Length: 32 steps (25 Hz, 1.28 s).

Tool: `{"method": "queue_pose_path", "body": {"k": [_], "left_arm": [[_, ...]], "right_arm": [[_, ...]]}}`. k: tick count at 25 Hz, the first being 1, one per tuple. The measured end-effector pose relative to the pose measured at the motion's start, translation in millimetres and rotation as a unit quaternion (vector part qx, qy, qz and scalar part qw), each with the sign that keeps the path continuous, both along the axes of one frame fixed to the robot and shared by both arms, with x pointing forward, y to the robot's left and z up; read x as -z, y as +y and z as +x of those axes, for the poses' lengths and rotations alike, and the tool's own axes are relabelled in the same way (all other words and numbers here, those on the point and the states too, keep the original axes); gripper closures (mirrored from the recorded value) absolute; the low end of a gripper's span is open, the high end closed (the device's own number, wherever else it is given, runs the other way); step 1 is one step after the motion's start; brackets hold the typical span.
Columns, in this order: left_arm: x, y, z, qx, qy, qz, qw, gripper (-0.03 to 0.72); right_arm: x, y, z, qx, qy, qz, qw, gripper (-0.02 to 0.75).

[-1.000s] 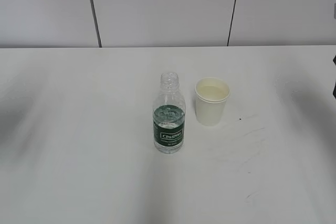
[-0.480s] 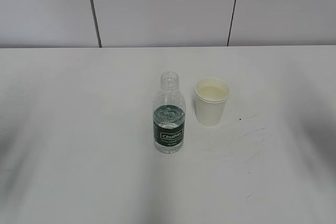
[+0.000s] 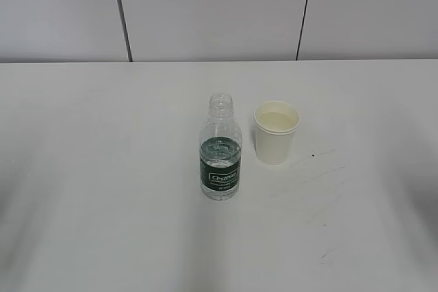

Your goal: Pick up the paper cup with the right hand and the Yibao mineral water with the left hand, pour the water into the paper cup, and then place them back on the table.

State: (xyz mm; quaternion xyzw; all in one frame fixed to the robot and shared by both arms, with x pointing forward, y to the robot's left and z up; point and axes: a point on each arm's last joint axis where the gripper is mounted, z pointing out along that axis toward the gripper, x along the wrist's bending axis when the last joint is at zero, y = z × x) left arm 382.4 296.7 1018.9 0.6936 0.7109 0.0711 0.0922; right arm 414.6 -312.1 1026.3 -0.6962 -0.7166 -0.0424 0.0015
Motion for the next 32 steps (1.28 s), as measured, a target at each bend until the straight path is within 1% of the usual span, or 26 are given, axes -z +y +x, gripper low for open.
{"method": "queue_pose_path", "body": {"k": [7, 12, 16, 21, 26, 32], "left_arm": [[-22, 0, -22, 0.0, -0.091, -0.005, 0.996, 0.156], [-28, 2, -43, 0.002, -0.155, 0.002, 0.988, 0.156], [-28, 2, -60, 0.002, -0.202, 0.004, 0.979, 0.156], [-37, 3, -77, 0.001, -0.259, 0.003, 0.966, 0.156], [-41, 3, -92, 0.001, -0.297, 0.003, 0.955, 0.156], [-46, 3, -107, 0.001, -0.342, 0.002, 0.94, 0.156]], "right_arm": [[3, 4, -29, 0.002, -0.019, 0.003, 1.0, 0.148], [1, 7, -50, 0.003, -0.064, -0.001, 0.998, 0.148], [3, 9, -65, 0.004, -0.095, -0.003, 0.995, 0.158], [9, 11, -85, 0.005, -0.132, -0.005, 0.991, 0.192], [1, 13, -100, 0.005, -0.193, -0.009, 0.981, 0.2], [-5, 15, -112, 0.005, -0.236, -0.011, 0.972, 0.204]]}}
